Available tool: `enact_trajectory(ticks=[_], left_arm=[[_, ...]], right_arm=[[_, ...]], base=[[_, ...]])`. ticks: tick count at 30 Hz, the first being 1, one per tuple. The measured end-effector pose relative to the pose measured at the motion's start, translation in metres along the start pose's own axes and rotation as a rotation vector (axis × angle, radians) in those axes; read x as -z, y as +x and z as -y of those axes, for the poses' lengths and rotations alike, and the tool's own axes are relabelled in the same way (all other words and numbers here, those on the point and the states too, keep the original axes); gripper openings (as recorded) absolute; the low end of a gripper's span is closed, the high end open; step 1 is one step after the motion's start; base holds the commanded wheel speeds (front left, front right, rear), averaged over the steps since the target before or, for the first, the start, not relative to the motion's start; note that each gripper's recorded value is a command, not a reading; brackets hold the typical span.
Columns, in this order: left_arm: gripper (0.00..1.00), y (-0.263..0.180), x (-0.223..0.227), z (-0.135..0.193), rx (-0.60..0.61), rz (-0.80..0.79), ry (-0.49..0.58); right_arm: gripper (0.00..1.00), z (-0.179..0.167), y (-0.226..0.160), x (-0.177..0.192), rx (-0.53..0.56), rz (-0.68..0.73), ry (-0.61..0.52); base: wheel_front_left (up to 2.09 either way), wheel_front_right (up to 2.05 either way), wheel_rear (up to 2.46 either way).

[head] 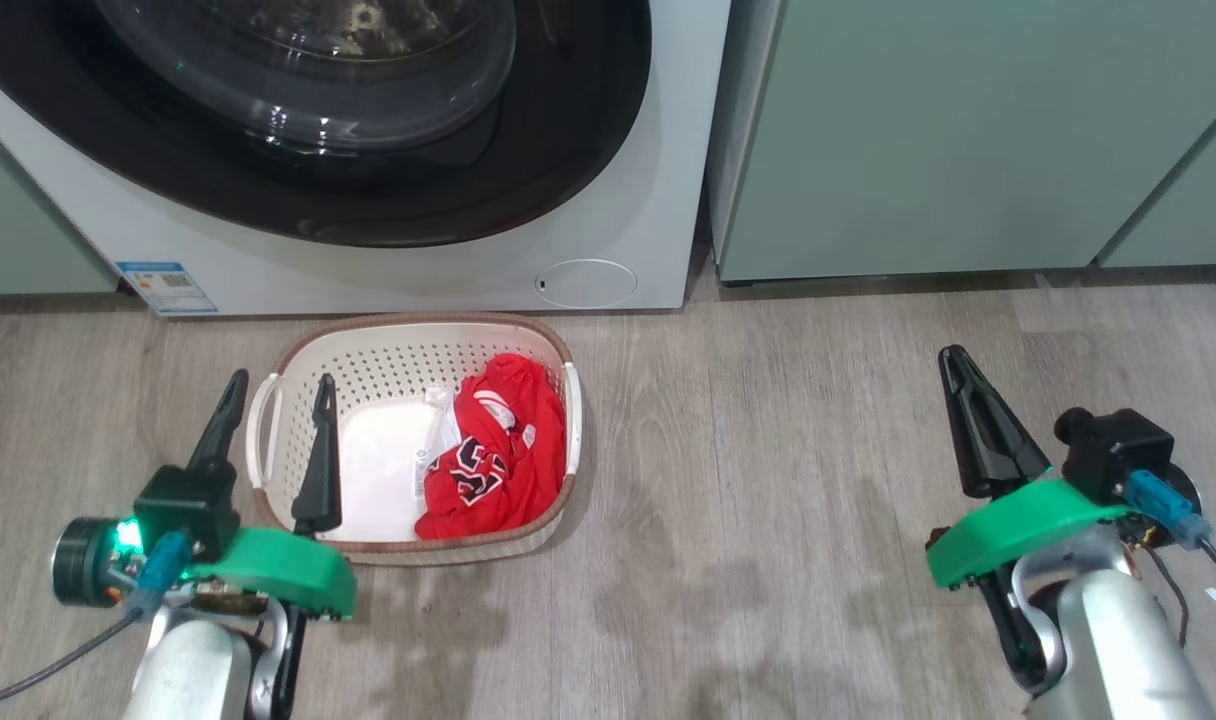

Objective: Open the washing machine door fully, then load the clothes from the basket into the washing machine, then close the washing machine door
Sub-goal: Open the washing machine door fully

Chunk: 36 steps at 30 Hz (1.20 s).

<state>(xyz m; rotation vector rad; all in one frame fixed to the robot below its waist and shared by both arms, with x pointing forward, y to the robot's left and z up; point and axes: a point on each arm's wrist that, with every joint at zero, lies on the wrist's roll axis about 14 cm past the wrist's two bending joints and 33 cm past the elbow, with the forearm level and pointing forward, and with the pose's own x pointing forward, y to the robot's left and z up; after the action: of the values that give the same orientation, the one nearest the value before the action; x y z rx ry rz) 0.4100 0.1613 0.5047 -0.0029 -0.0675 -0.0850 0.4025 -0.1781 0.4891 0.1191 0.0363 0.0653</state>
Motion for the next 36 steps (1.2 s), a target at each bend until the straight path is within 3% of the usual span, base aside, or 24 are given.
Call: enact_trajectory(ticks=[6, 9, 15, 24, 28, 36], left_arm=[[1.00, 0.000, 0.000, -0.001, -0.007, -0.001, -0.008], [1.00, 0.001, 0.000, -0.002, -0.009, 0.001, -0.008], [1.00, 0.003, -0.004, -0.003, -0.014, 0.013, -0.010], [1.00, 0.009, -0.004, -0.003, -0.017, 0.020, -0.029], [1.00, 0.018, -0.006, -0.004, -0.019, 0.033, -0.037], [1.00, 0.038, 0.004, -0.007, -0.023, 0.025, -0.051]], right_arm=[[0.00, -0.003, 0.001, 0.000, -0.008, 0.003, 0.023], [0.00, -0.007, 0.002, -0.002, -0.012, 0.025, 0.112], [0.00, 0.001, 0.004, -0.003, 0.051, 0.067, 0.562], [0.00, 0.008, 0.022, 0.003, 0.119, 0.093, 1.399], [0.00, 0.010, 0.036, 0.007, 0.116, 0.075, 1.509], [0.00, 0.004, 0.083, 0.012, 0.058, 0.001, 1.484]], base=[[0.00, 0.00, 0.00], [0.00, 0.00, 0.00], [0.00, 0.00, 0.00], [0.00, 0.00, 0.00], [0.00, 0.00, 0.00], [0.00, 0.00, 0.00]])
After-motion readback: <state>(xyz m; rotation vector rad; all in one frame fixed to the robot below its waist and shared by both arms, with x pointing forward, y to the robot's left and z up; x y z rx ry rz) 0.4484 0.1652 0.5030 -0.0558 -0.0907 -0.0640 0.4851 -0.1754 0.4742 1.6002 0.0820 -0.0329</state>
